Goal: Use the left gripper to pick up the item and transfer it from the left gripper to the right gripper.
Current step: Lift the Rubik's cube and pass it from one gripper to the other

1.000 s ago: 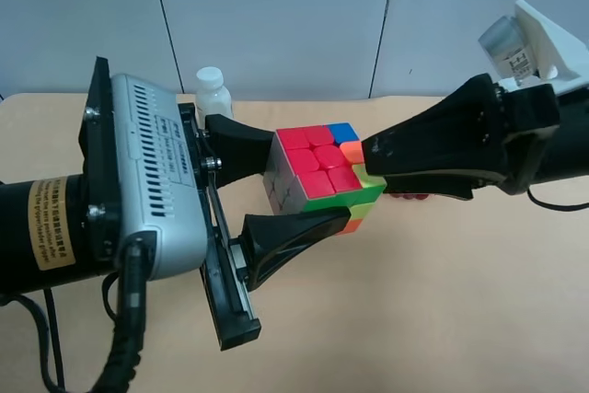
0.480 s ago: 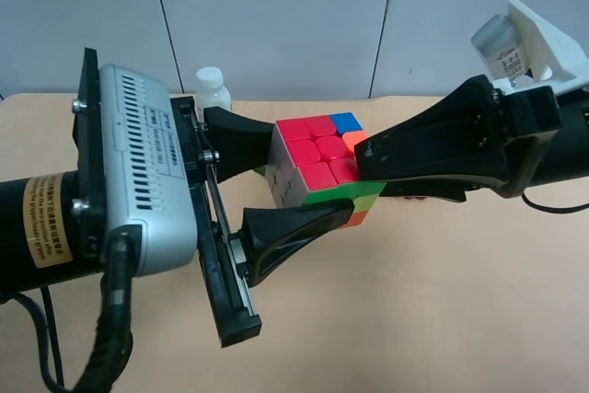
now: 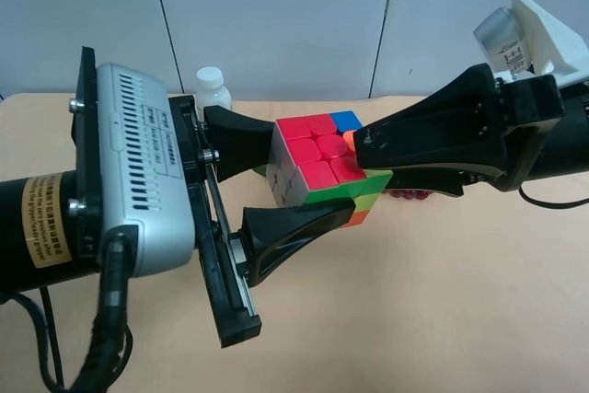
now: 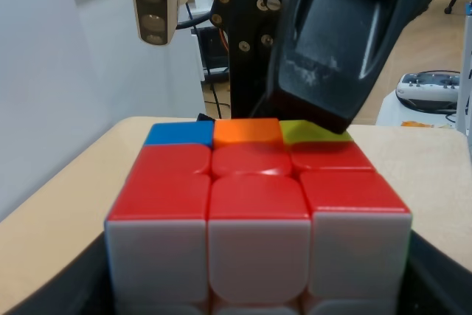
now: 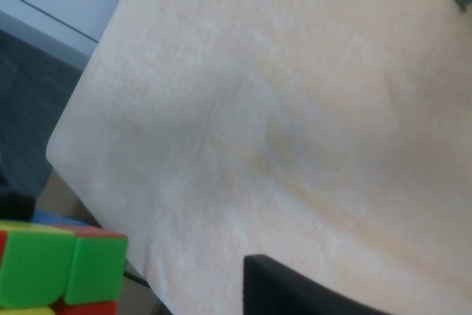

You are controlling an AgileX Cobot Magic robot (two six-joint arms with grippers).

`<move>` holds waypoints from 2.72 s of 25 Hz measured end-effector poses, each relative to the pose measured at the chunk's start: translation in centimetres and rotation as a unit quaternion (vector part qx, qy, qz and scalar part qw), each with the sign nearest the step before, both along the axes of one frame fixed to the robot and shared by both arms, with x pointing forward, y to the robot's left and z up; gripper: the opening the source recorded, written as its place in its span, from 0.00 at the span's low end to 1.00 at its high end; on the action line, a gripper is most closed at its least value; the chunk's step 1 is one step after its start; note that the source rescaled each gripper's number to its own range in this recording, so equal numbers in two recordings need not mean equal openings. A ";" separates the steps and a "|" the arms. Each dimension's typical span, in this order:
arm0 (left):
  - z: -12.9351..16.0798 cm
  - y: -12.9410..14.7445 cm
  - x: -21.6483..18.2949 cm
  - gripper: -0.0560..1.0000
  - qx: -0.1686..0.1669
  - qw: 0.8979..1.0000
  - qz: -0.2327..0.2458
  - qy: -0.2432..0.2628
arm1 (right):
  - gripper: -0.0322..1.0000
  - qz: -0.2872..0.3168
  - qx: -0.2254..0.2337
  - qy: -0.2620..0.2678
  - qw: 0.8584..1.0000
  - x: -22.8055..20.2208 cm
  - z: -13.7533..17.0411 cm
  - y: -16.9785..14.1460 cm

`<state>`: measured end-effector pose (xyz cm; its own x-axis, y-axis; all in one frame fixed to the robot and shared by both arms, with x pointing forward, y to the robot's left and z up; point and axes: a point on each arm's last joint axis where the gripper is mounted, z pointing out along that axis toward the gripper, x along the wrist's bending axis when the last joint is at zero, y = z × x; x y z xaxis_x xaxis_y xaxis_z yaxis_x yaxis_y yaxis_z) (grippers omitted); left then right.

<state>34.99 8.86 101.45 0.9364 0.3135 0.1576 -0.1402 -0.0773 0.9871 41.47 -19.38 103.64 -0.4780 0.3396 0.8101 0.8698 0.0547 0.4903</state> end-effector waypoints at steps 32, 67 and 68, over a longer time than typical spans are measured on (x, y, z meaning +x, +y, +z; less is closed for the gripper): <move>1.0 0.0 -0.4 0.06 -0.055 0.998 -0.022 -0.023 | 1.00 0.026 0.055 0.012 0.998 -0.9 0.9 2.3; 1.9 0.0 -0.8 0.06 -0.099 0.993 -0.039 -0.042 | 1.00 0.015 0.106 0.022 0.994 -0.9 1.8 3.1; 1.8 0.0 -0.8 0.06 -0.098 0.993 -0.041 -0.043 | 1.00 0.018 0.109 0.021 0.994 -1.0 1.9 3.2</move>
<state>34.18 8.84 103.30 0.9459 0.2689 0.1814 -0.2226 0.1314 0.9660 40.51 -16.17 105.51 -0.4508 0.1373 0.8820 0.8892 -0.0177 0.4572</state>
